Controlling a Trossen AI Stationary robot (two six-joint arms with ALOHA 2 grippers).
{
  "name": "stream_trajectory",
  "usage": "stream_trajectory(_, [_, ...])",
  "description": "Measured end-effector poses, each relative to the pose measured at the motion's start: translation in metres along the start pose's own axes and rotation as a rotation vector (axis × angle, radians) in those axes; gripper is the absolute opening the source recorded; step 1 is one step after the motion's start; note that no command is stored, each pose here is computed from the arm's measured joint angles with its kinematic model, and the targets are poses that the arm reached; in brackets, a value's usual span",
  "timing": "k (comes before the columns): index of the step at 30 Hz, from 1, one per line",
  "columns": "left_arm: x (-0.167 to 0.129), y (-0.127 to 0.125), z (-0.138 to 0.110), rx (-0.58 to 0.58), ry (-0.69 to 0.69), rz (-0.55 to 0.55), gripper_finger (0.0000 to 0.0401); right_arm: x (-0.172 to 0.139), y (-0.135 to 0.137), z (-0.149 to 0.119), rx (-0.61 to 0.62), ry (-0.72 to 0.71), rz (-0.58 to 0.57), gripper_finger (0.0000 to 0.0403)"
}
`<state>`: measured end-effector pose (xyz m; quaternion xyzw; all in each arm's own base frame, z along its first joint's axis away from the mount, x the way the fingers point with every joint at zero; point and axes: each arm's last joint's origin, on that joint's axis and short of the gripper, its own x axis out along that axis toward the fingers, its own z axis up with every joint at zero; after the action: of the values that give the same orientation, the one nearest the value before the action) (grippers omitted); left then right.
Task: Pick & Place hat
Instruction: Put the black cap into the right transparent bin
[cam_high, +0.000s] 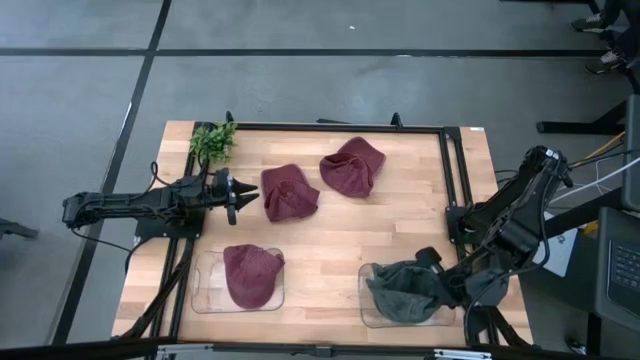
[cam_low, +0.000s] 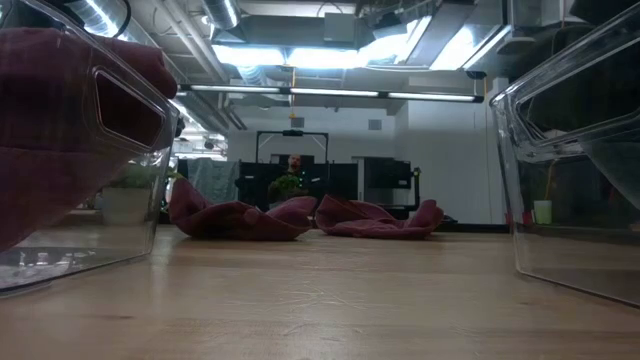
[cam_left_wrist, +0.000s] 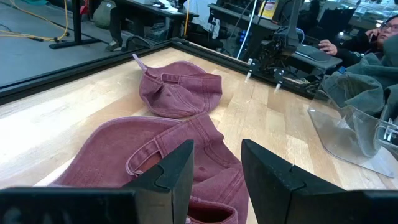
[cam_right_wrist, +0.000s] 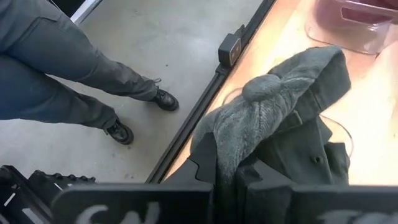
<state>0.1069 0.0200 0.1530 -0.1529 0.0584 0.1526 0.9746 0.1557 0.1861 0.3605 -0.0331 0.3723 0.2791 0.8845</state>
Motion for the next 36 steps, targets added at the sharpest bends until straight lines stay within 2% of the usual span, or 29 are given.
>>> stream_trajectory(9, [0.0,0.0,0.0,0.0,0.0,0.0,0.013,-0.002,-0.003,-0.012,0.047,0.108,-0.064,0.0007])
stream_trajectory(13, [0.0,0.0,0.0,0.0,0.001,0.0,0.013,-0.004,-0.003,-0.013,0.046,0.102,-0.081,0.0007])
stream_trajectory(17, [0.0,0.0,0.0,0.0,0.0,0.0,0.013,-0.007,-0.006,-0.013,0.107,0.071,-0.157,0.0007])
stream_trajectory(22, [0.0,0.0,0.0,0.0,0.0,0.0,0.013,-0.011,-0.008,-0.013,0.162,0.04,-0.193,0.0007])
stream_trajectory(29, [0.0,0.0,0.0,0.0,0.0,0.0,0.013,-0.007,-0.007,-0.019,0.255,0.045,-0.206,0.0007])
stream_trajectory(33, [0.0,0.0,0.0,0.0,0.0,0.0,0.013,0.004,-0.006,-0.034,0.294,0.076,-0.217,0.0007])
stream_trajectory(36, [0.0,0.0,0.0,0.0,0.0,0.0,0.013,0.012,-0.007,-0.045,0.338,0.059,-0.176,0.0007])
